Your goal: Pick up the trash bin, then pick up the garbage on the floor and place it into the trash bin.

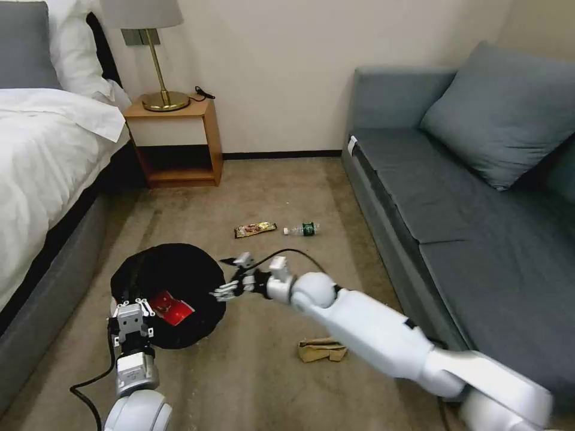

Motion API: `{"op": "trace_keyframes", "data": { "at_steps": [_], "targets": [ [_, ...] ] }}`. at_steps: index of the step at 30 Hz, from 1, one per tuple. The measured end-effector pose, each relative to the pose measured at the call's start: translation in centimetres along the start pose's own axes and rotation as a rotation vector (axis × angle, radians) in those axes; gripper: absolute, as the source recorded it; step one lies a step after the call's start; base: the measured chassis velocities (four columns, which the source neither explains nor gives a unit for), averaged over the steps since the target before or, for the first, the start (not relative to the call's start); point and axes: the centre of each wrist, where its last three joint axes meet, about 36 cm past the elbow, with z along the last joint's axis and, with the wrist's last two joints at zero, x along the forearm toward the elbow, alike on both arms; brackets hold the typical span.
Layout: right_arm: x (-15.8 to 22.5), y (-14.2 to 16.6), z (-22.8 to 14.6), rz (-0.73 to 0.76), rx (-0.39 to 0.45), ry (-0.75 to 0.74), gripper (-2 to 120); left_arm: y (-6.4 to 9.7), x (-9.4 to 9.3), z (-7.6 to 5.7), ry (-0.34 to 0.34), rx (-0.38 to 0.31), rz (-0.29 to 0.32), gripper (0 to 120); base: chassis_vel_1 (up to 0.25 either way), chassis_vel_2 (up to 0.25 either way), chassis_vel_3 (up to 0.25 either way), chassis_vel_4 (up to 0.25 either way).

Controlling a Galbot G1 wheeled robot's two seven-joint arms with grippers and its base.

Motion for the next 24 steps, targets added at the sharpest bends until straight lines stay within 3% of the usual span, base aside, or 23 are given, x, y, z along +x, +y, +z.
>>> {"op": "trace_keyframes", "data": {
  "at_steps": [5, 7, 10, 24],
  "targets": [
    [6.2, -3.4, 3.5, 0.036, 0.1, 0.209, 100, 0.1, 0.2, 0.5, 0.004, -0.003, -0.003, 0, 0.0, 0.0, 0.0, 0.0],
    [6.8, -3.7, 4.1, 0.035, 0.115, 0.236, 100, 0.1, 0.3, 0.6, 0.005, -0.004, -0.002, 0, 0.0, 0.0, 0.0, 0.0],
    [11.0, -4.5, 9.3, -0.015, 0.233, 0.442, 100, 0.2, 0.2, 0.8, 0.004, -0.011, -0.002, 0, 0.0, 0.0, 0.0, 0.0],
    [12.7, -3.0, 18.2, -0.05, 0.222, 0.61, 100, -0.6, 0.5, 1.2, 0.011, -0.014, 0.018, 0, 0.0, 0.0, 0.0, 0.0]
  ]
}}
